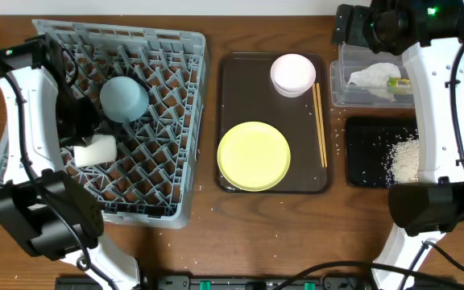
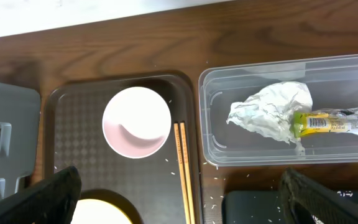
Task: Sort waste into correct bins and load items into the dishwasher
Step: 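Nudge the white cup in the rack with the left gripper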
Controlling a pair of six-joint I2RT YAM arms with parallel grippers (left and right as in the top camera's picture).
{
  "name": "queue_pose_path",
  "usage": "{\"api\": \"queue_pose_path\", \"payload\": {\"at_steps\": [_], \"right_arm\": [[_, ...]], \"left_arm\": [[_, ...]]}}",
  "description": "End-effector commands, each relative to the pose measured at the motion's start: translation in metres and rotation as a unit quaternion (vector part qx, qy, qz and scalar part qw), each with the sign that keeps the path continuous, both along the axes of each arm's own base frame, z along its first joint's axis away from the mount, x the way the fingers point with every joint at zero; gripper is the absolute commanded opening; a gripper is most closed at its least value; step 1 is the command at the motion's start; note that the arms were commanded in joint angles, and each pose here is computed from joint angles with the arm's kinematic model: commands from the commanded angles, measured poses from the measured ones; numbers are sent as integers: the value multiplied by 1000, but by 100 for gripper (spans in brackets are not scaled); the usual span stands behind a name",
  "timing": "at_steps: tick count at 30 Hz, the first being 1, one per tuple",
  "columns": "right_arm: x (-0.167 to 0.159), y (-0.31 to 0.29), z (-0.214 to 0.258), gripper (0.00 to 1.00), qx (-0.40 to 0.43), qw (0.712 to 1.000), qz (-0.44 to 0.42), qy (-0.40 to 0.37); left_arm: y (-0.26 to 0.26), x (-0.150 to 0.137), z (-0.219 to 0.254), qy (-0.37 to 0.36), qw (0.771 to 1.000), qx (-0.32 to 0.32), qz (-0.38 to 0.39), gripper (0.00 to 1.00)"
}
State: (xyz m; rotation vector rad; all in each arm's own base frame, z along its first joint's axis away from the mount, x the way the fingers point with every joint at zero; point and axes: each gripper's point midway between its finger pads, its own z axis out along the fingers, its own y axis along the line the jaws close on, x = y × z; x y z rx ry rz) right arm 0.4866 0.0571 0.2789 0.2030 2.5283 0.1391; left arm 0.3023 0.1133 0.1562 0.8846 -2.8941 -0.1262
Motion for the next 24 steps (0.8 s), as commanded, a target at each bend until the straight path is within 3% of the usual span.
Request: {"api": "queue_pose_path", "payload": {"at_steps": [1,8,24], "right_arm": [[0,4,-2,99,0,1000,1,2],[0,4,-2,99,0,1000,1,2],[0,4,-2,99,0,1000,2,2]], "left_arm": [[14,-7,-3,18,999,24,18,8],[41,-16,-1,26,995,74,67,8],[68,-32,-1,20,989,71,127,8]]}}
